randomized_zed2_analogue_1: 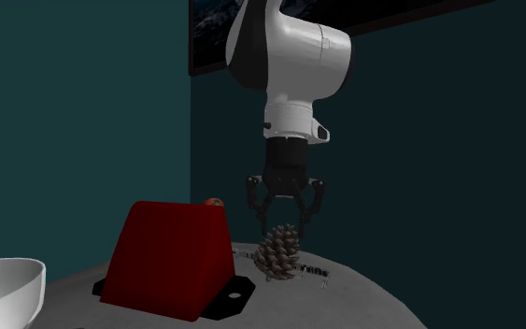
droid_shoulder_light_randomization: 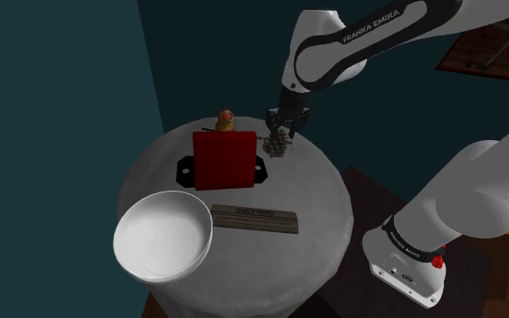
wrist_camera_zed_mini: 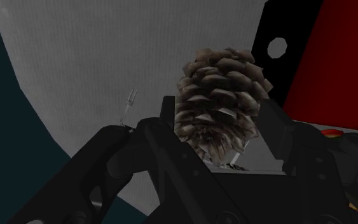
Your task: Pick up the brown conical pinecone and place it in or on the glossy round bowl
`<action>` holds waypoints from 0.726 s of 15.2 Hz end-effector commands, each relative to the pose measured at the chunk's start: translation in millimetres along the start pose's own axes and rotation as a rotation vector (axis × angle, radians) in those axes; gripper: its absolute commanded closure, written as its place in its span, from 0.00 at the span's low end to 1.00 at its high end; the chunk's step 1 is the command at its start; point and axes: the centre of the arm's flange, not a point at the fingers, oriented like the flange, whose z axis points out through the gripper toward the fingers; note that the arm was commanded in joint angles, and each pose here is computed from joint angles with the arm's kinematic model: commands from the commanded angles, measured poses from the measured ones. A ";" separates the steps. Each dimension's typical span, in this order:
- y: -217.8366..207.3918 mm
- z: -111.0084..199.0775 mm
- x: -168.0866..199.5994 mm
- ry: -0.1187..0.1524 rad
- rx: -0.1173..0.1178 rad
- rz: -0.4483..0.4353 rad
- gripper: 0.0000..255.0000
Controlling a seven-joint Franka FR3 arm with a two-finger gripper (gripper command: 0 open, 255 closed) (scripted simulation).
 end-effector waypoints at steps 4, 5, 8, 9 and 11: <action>-1.0 -26.2 -0.6 0.000 0.000 0.000 1.00; -1.2 -31.5 -1.0 0.000 0.000 0.000 1.00; -2.0 -47.3 -1.9 0.000 0.000 0.000 1.00; -2.2 -52.6 -2.2 0.000 0.000 0.000 1.00; -2.7 -63.1 -2.8 0.000 0.000 0.000 1.00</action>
